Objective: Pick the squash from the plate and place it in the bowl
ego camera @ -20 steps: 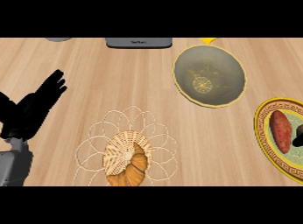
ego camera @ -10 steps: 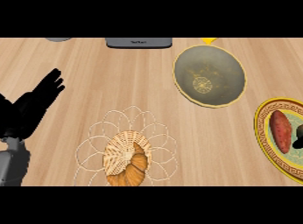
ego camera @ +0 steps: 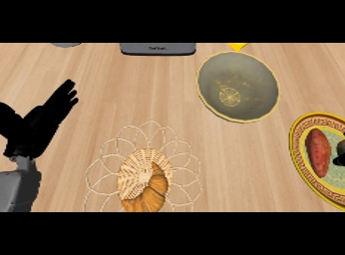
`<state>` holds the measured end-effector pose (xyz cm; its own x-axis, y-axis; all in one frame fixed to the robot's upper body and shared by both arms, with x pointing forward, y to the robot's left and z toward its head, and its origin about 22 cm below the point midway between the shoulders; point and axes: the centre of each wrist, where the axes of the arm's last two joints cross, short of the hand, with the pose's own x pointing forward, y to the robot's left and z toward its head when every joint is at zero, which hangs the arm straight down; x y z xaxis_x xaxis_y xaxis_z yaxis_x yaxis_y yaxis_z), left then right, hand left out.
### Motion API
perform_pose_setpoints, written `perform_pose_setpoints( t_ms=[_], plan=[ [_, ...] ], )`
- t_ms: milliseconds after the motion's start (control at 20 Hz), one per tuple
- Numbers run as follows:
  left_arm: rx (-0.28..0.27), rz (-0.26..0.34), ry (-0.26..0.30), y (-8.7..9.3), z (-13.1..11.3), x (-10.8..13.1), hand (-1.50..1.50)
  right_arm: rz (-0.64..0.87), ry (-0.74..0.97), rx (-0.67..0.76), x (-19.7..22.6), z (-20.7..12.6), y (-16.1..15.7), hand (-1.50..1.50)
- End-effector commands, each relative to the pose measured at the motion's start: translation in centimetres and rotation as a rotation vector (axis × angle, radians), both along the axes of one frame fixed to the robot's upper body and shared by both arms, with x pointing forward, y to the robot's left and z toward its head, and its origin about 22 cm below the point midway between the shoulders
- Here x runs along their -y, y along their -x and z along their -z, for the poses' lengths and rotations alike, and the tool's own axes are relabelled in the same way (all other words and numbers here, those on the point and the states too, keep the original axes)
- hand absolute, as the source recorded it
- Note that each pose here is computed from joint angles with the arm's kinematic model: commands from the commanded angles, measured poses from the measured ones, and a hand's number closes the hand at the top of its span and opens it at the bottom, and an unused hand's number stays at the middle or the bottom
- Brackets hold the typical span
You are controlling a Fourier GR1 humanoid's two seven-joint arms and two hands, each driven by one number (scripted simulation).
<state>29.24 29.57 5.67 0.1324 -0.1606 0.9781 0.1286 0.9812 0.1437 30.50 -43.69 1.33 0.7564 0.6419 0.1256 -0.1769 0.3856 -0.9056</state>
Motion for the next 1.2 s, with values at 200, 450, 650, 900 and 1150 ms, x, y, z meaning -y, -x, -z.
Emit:
perform_pose_setpoints(
  t_ms=[200, 450, 650, 900, 1150],
  plan=[
    [-0.008, 0.013, -0.005, 1.2, -1.2, -1.0, 0.00, -0.051, 0.037, 0.059, 0.5, 1.2, 1.4, 1.50],
    [0.000, 0.013, -0.011, -0.7, 0.8, 0.1, 0.00, -0.079, 0.034, 0.064, 0.5, 0.8, -0.4, 1.50],
    [0.005, 0.019, -0.006, -0.5, -0.2, 0.8, 0.00, -0.581, -0.016, 0.015, 1.8, -1.7, -0.2, 1.50],
    [0.012, 0.034, 0.005, -0.3, -0.3, 0.5, 0.00, -0.938, -0.057, 0.036, 4.4, -3.7, 0.8, 1.50],
    [0.012, 0.018, -0.010, -0.9, -0.3, 0.8, 0.00, -1.049, -0.071, 0.176, 6.8, -7.3, -0.4, 1.50]
  ],
)
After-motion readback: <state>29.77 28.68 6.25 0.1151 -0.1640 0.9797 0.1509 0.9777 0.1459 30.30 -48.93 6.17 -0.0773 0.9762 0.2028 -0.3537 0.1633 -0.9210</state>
